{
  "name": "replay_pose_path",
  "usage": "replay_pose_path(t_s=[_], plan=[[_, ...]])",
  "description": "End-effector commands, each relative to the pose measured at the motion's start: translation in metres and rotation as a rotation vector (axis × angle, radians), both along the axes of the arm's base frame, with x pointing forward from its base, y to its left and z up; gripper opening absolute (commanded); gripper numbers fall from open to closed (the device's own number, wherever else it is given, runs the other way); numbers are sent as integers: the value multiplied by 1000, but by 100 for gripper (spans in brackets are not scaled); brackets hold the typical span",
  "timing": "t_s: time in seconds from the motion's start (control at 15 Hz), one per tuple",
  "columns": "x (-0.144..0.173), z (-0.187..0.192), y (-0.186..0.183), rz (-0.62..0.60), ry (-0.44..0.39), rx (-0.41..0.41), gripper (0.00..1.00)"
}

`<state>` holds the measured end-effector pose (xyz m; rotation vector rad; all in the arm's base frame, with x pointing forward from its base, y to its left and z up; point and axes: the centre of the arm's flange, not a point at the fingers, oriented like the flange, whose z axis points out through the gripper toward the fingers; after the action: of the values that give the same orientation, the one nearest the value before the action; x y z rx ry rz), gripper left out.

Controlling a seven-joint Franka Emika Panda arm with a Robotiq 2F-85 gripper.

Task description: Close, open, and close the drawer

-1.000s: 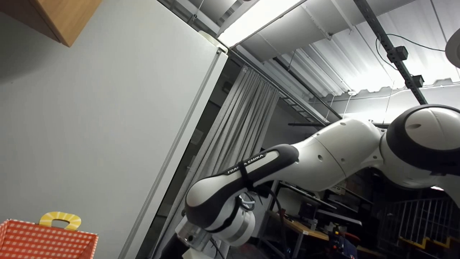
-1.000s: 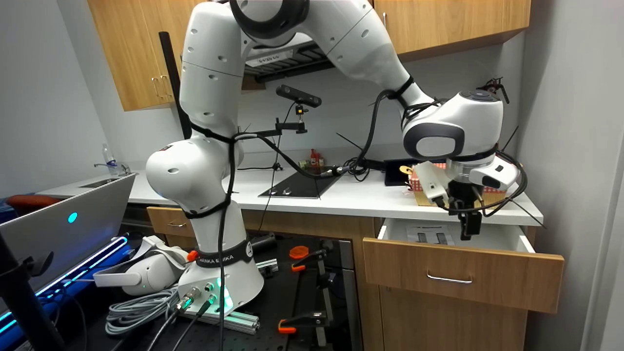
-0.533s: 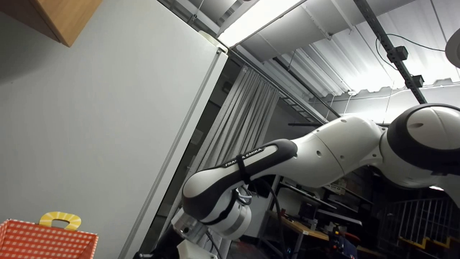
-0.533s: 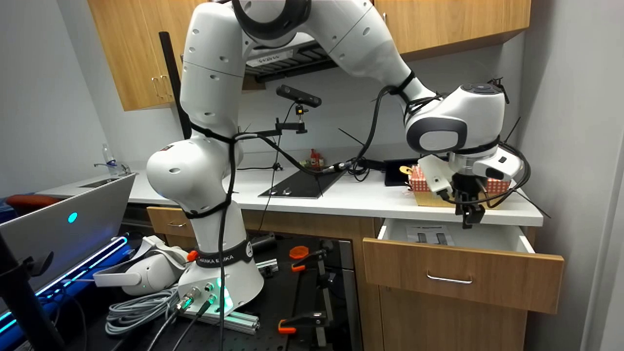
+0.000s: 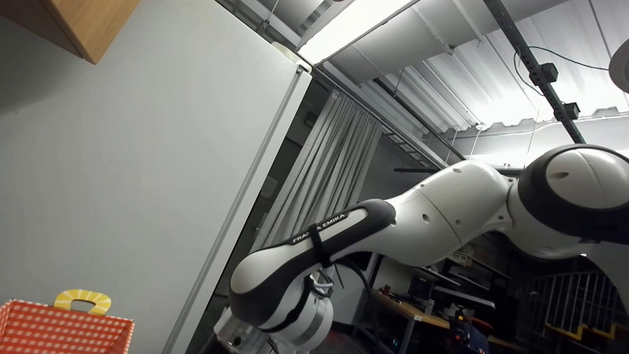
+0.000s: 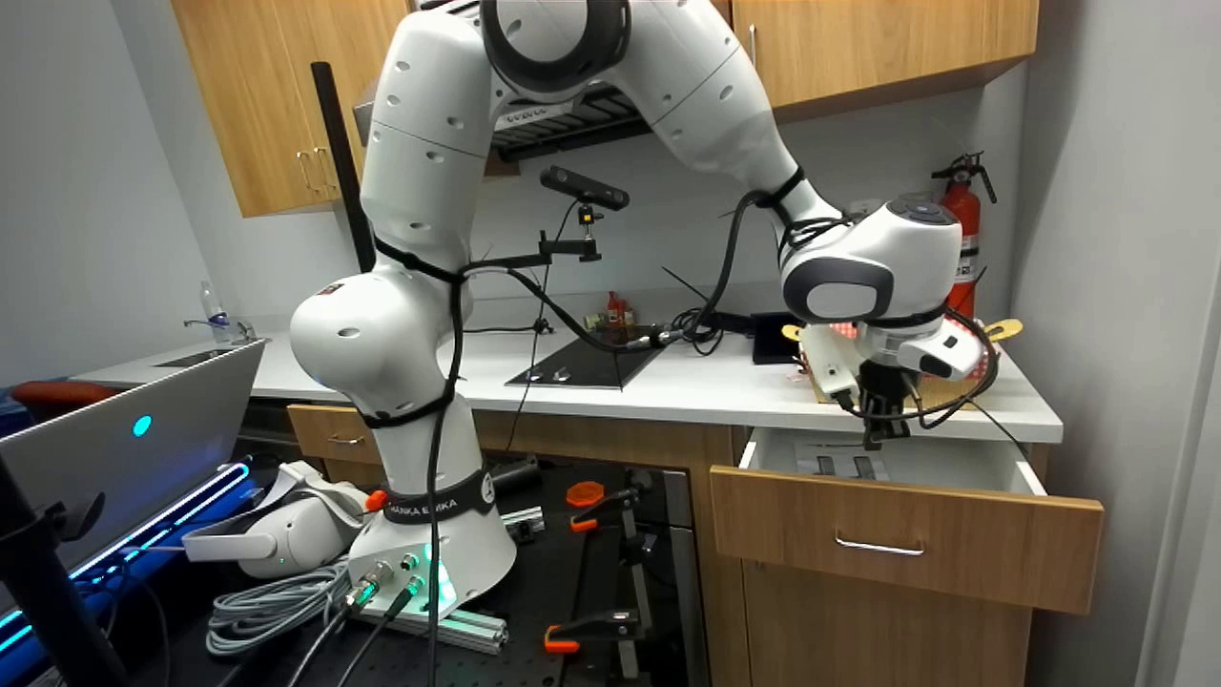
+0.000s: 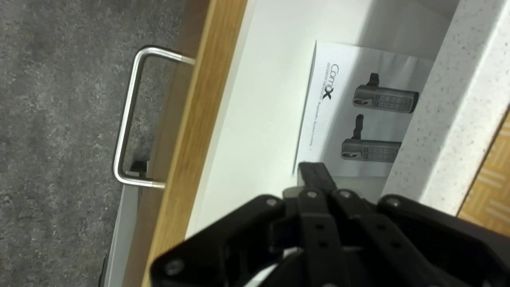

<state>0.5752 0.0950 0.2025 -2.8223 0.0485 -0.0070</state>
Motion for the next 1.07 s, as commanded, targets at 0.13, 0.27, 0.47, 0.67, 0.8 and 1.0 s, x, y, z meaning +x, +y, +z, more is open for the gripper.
replay_pose_path(t_s=[0.13, 0.27, 0.47, 0.67, 0.8, 1.0], plan=[[-4, -14, 6, 27, 28, -14, 0], [-5, -15, 4, 35, 41, -22, 0], [-5, -13, -2, 51, 53, -41, 0], [-6, -14, -9, 68, 70, -63, 0], [-7, -14, -12, 78, 79, -72, 0], [-9, -15, -15, 97, 92, -88, 0]])
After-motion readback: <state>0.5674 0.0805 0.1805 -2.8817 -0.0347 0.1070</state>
